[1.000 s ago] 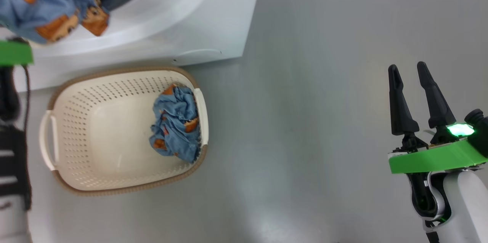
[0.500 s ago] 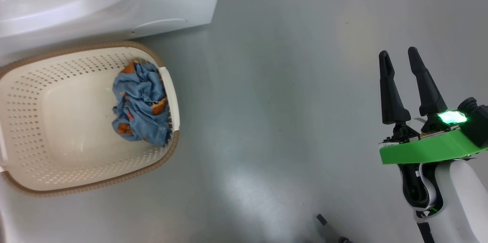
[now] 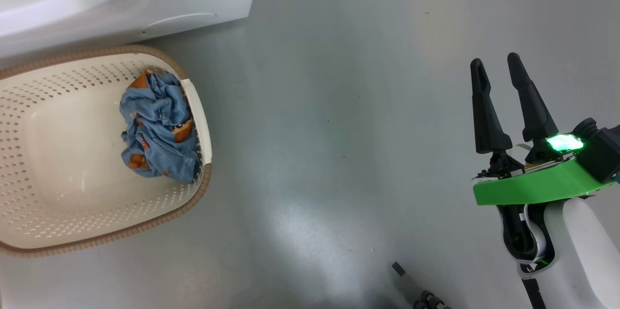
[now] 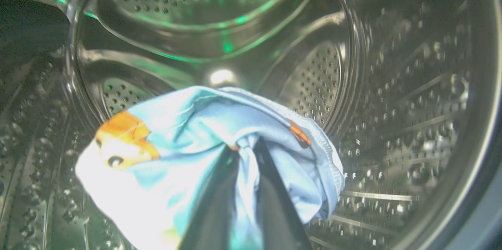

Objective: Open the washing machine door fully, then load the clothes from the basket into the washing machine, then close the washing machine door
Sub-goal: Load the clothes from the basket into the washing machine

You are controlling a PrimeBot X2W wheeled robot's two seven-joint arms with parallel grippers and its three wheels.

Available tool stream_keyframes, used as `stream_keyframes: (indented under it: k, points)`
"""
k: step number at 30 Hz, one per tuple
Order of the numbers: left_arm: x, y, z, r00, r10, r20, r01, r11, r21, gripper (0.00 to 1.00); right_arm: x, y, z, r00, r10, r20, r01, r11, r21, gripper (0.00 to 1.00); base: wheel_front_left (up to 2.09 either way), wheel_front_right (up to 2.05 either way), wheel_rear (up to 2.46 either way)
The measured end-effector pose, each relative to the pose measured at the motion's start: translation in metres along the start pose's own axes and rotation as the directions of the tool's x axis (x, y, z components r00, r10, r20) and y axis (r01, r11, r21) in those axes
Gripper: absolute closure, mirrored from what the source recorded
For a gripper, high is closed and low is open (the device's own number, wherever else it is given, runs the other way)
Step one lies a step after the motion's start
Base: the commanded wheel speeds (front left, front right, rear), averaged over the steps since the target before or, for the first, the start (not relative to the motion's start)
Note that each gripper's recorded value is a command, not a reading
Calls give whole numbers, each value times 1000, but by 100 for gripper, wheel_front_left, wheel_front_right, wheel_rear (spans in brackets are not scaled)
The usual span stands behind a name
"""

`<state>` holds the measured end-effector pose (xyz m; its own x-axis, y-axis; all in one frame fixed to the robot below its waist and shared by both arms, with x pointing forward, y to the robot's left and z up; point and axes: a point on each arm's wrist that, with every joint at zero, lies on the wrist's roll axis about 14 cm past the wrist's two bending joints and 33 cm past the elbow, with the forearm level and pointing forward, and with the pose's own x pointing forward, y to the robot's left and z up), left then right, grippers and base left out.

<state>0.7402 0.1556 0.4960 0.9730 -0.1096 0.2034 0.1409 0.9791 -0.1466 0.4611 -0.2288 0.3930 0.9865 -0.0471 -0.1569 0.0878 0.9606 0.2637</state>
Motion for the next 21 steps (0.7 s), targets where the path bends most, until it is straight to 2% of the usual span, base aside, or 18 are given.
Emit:
stream_keyframes:
  k: [4, 21]
  points:
    - [-8, 2, -19, 998, 7, -66, -6, 1000, 12, 0, -1, 3, 1, 1000, 8, 3, -8, 1000, 4, 0, 0, 0, 0]
    - [-34, 2, -26, 992, -3, -127, 8, 999, 38, 0, -1, 13, 15, 999, 38, 36, -38, 999, 7, 0, 0, 0, 0]
